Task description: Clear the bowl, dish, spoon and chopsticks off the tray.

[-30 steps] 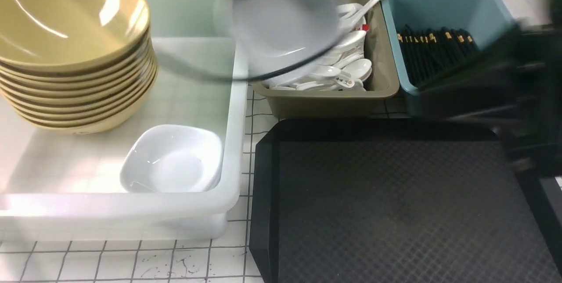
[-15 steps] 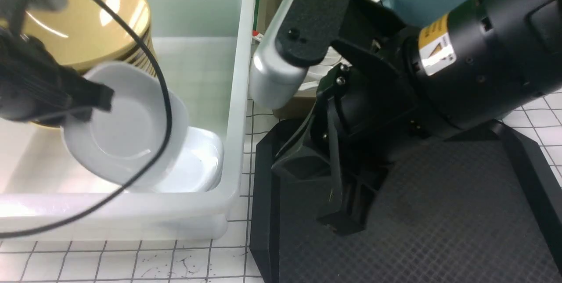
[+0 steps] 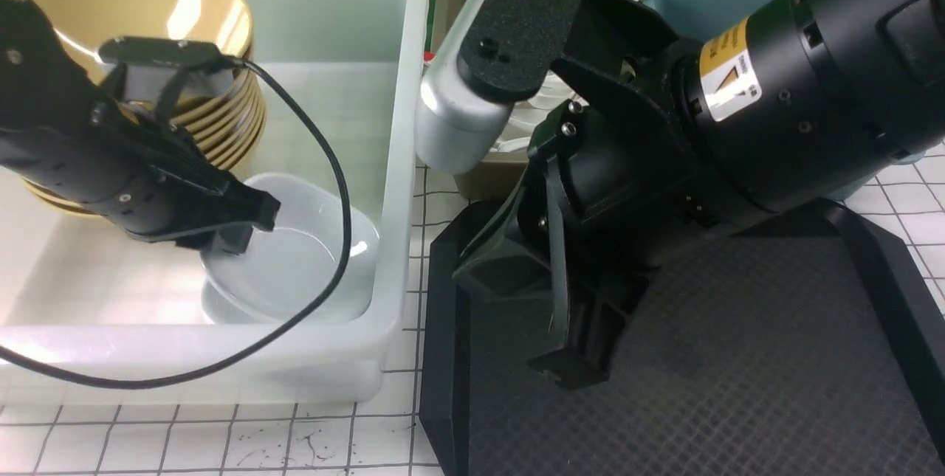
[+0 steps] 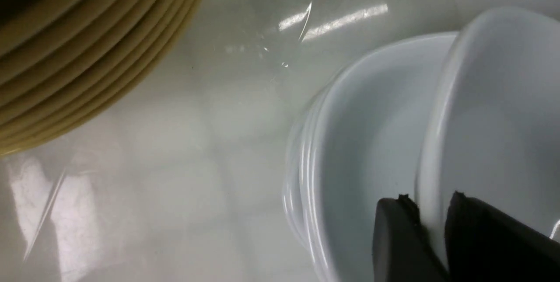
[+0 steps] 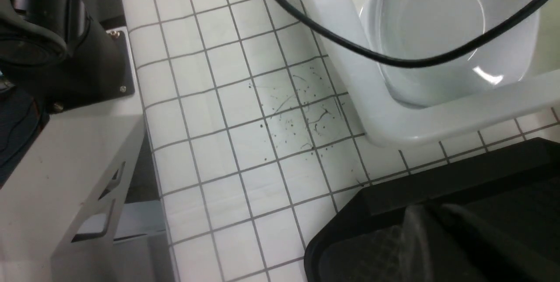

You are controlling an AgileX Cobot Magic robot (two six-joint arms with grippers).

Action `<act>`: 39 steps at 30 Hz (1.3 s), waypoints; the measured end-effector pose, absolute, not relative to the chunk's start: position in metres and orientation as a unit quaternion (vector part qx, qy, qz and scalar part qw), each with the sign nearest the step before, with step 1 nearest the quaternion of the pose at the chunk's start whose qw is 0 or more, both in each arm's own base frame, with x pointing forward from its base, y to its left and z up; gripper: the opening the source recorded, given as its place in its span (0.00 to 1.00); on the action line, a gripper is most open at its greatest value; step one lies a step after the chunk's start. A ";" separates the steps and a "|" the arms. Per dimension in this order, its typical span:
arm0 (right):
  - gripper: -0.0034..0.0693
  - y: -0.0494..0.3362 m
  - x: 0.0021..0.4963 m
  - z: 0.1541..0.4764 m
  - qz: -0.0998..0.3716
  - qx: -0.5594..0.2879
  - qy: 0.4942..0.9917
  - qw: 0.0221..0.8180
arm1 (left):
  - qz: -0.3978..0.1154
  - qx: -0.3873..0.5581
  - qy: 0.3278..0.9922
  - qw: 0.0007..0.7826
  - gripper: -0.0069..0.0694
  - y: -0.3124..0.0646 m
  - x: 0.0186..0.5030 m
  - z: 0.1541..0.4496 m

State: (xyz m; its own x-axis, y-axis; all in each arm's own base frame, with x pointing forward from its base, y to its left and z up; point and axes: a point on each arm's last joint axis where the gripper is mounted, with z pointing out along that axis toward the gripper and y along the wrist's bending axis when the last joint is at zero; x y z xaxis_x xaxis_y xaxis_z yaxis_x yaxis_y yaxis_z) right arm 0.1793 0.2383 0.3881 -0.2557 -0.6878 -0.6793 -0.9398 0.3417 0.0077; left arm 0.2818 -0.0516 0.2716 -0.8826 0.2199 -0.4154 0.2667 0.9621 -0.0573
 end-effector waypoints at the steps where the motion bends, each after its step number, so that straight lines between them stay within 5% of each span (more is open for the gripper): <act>1: 0.11 0.238 0.179 0.388 0.212 -0.533 0.764 0.296 | -0.053 0.130 0.969 0.201 0.33 -0.051 0.283 0.269; 8: 0.11 0.238 0.179 0.387 0.209 -0.535 0.765 0.292 | -0.030 0.147 0.970 0.189 0.68 -0.048 0.282 0.273; 15: 0.11 0.227 0.178 0.392 0.173 -0.531 0.774 0.298 | -0.029 0.147 0.972 0.180 0.78 -0.045 0.266 0.306; 20: 0.11 0.200 0.173 0.399 0.104 -0.498 0.810 0.292 | -0.010 0.122 0.974 0.191 0.65 -0.035 0.228 0.331; 24: 0.11 0.179 0.162 0.397 0.079 -0.478 0.825 0.293 | 0.003 0.116 0.964 0.241 0.45 -0.026 0.185 0.342; 28: 0.11 0.155 0.141 0.385 0.096 -0.448 0.828 0.323 | -0.006 0.109 0.932 0.344 0.20 -0.018 0.125 0.339; 31: 0.11 0.144 0.132 0.377 0.108 -0.437 0.823 0.346 | -0.010 0.106 0.911 0.398 0.12 -0.015 0.101 0.332; 39: 0.11 0.119 0.107 0.359 0.171 -0.400 0.766 0.473 | -0.027 0.083 0.801 0.592 0.08 -0.006 0.040 0.296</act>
State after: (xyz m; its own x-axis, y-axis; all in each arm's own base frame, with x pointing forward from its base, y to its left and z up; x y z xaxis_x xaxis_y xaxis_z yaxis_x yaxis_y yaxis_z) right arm 0.1067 0.1188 0.3587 -0.2313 -0.4515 -0.8618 -0.7753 0.6207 -0.1171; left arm 0.0397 -0.0060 0.2960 -0.2845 0.1012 -0.9533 0.1649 0.9848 0.0553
